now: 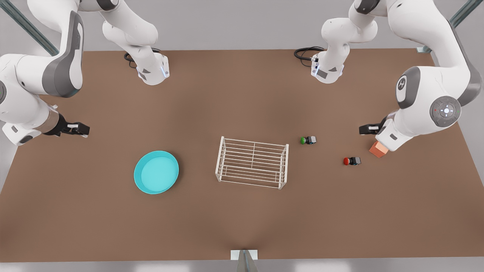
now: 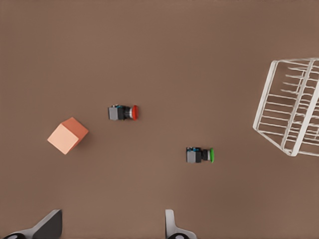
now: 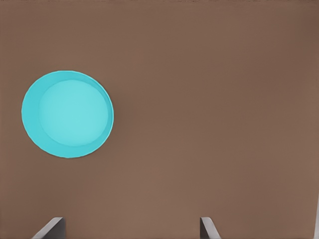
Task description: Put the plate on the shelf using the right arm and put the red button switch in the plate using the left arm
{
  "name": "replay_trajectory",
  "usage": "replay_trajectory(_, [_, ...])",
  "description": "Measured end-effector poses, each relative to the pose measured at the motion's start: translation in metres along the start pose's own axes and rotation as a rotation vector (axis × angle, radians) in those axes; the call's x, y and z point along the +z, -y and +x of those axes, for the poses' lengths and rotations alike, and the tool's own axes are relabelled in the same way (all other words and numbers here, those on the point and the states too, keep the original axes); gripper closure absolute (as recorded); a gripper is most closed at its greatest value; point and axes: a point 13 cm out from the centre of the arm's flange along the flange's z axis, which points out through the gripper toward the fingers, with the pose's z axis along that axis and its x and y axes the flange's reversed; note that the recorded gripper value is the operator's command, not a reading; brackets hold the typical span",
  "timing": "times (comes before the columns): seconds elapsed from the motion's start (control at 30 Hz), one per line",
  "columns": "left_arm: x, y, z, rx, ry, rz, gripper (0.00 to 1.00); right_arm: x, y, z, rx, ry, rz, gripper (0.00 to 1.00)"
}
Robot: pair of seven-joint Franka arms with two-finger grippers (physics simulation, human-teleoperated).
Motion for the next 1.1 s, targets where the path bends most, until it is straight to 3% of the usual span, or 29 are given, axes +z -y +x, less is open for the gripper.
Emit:
replay_trajectory(0.13, [0.000,0.001,-0.003,-0.012,0.009,0.002,0.00,0.024,-0.008,-0.017,-0.018,-0.020,-0.009,0.00])
replay_trajectory(0.27, [0.000,0.001,-0.005,-0.022,0.014,0.004,0.00,0.114,-0.047,-0.061,-0.054,-0.075,-0.092,0.00])
replay_trajectory(0.4, [0.000,0.001,-0.006,-0.031,0.018,0.005,0.00,0.210,-0.056,-0.063,-0.021,-0.112,-0.163,0.00])
replay_trajectory(0.83, [0.005,0.001,-0.007,-0.047,0.008,0.005,0.00,0.339,-0.076,-0.077,0.088,0.025,-0.257,0.00])
replay_trajectory(1.1, [0.006,-0.001,-0.007,-0.057,0.005,0.006,0.00,0.371,-0.094,-0.078,0.119,0.023,-0.297,0.00])
